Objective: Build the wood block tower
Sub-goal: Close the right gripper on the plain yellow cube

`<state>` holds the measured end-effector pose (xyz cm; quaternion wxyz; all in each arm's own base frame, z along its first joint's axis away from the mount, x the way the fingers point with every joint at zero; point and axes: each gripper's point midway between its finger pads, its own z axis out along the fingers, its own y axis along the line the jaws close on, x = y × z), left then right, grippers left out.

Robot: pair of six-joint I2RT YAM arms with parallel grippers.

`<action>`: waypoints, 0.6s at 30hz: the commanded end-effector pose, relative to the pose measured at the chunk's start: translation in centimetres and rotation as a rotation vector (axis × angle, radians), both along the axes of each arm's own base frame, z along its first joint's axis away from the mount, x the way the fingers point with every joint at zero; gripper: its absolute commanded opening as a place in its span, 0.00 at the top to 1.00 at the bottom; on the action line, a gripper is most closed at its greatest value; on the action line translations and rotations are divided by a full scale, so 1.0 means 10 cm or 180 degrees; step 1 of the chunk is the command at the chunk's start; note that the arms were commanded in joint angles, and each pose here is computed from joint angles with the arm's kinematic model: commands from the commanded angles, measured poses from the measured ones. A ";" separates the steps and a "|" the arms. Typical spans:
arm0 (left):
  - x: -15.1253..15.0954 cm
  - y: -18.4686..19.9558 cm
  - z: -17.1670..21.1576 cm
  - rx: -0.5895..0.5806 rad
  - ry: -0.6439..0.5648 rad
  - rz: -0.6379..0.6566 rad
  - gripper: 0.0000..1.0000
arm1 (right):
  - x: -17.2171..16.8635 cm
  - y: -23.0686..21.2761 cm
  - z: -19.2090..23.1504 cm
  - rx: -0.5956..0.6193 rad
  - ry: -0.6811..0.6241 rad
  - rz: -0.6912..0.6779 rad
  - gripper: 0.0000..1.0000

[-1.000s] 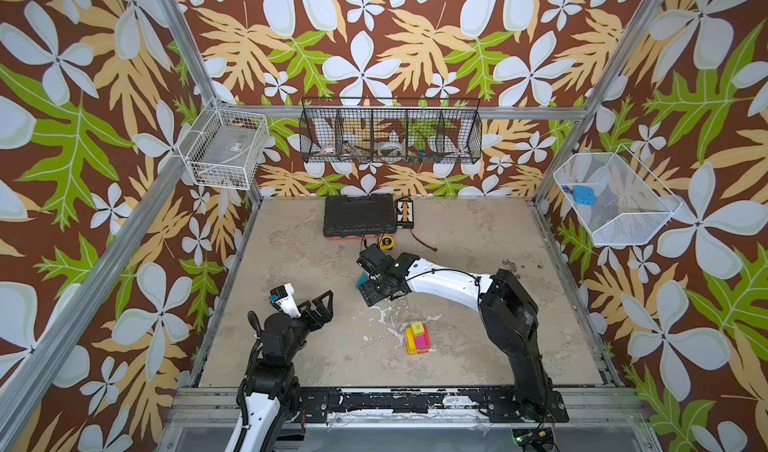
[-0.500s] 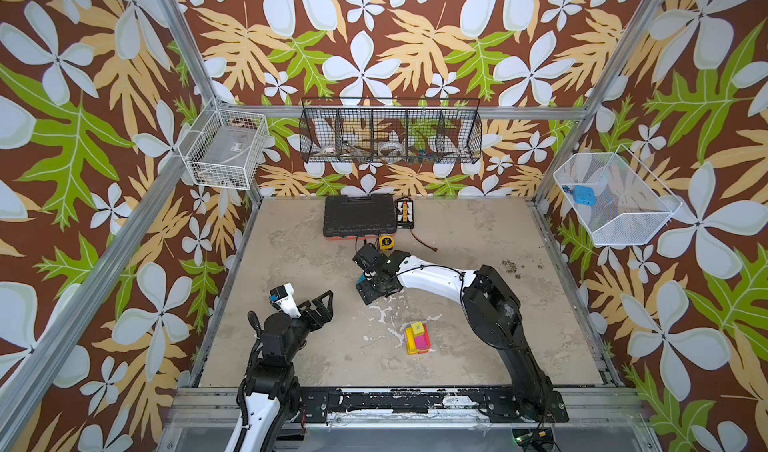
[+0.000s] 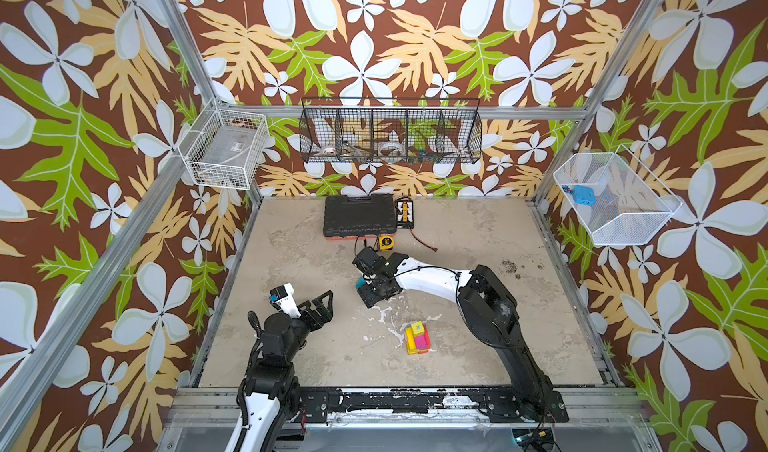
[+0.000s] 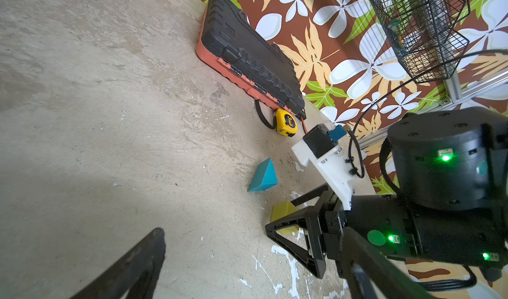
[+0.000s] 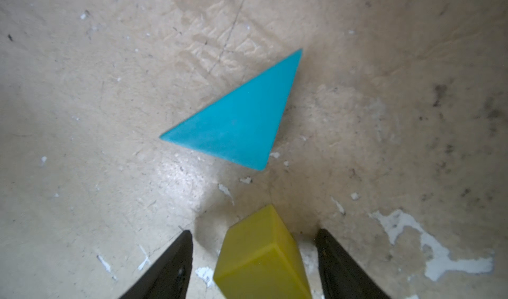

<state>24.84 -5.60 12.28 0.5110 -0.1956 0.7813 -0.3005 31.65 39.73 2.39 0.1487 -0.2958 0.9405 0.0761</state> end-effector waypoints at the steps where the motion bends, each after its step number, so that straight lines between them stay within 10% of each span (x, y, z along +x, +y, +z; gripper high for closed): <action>1: 0.02 0.00 0.07 -0.0003 -0.0081 0.0002 0.00 | -0.04 0.01 0.03 0.0011 -0.0005 0.0024 0.31; 18: 0.02 0.00 0.07 -0.0003 -0.0084 -0.0006 0.00 | -0.09 -0.01 0.08 -0.0207 -0.0224 -0.0053 0.35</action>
